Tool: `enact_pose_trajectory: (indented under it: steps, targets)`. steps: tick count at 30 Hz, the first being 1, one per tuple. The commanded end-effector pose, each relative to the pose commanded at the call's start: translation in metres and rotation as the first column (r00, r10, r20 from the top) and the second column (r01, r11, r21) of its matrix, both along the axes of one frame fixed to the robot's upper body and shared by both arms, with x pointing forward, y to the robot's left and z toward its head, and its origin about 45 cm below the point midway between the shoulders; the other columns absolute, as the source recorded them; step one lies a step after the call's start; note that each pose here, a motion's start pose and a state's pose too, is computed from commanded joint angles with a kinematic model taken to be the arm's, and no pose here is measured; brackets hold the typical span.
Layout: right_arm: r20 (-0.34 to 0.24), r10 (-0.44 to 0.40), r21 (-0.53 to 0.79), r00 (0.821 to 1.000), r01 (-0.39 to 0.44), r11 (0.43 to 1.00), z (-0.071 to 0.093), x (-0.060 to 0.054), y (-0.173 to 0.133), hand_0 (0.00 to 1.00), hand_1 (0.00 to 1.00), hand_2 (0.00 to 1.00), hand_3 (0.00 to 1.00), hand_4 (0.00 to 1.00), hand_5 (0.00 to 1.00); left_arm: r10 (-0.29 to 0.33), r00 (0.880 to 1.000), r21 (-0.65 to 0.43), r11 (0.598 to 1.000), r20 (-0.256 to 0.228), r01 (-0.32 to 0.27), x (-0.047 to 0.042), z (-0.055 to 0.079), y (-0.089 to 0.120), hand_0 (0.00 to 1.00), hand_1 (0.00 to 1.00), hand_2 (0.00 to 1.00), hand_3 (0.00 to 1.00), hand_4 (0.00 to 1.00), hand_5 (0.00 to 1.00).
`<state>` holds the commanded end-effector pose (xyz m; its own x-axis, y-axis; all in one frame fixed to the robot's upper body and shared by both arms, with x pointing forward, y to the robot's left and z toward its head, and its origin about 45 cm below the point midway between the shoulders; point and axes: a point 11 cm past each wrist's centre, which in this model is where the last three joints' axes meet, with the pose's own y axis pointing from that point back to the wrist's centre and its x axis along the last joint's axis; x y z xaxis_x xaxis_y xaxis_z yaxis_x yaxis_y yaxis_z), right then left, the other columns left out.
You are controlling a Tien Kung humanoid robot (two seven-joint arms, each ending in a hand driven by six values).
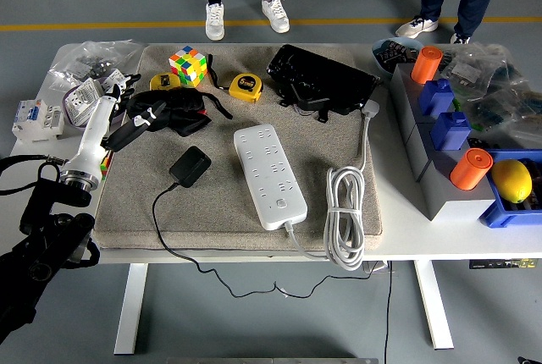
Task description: Put the plug near the board,insert it into the board,press the button,pull the plug out
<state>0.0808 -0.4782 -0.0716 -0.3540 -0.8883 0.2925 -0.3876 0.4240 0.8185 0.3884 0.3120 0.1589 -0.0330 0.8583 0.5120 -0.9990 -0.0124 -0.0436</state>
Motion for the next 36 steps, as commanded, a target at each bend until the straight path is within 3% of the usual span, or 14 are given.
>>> enact_pose_trajectory:
  steps: [3, 17, 36]
  targets:
    - [-0.004, 0.002, 0.003, 1.0, -0.002, 1.0, 0.0, 0.0, 0.001, 0.599, 0.59, 0.545, 0.548, 0.792, 0.247, 0.011, 1.0, -0.011, 1.0, -0.006, -0.011, -0.0012, -0.001, 0.003, 0.786, 0.788, 0.845, 0.842, 0.998, 0.69]
    - [-0.038, 0.015, 0.016, 0.999, -0.014, 1.0, -0.004, -0.004, 0.004, 0.605, 0.596, 0.552, 0.553, 0.792, 0.267, 0.071, 0.997, -0.028, 0.997, -0.033, -0.072, -0.0046, -0.006, 0.026, 0.784, 0.772, 0.825, 0.824, 0.998, 0.674]
    - [-0.119, -0.025, 0.039, 0.993, 0.029, 0.999, -0.015, -0.04, 0.013, 0.605, 0.6, 0.553, 0.554, 0.797, 0.29, 0.07, 0.985, 0.002, 0.998, -0.161, -0.071, -0.0391, -0.044, 0.035, 0.775, 0.755, 0.811, 0.806, 0.998, 0.663]
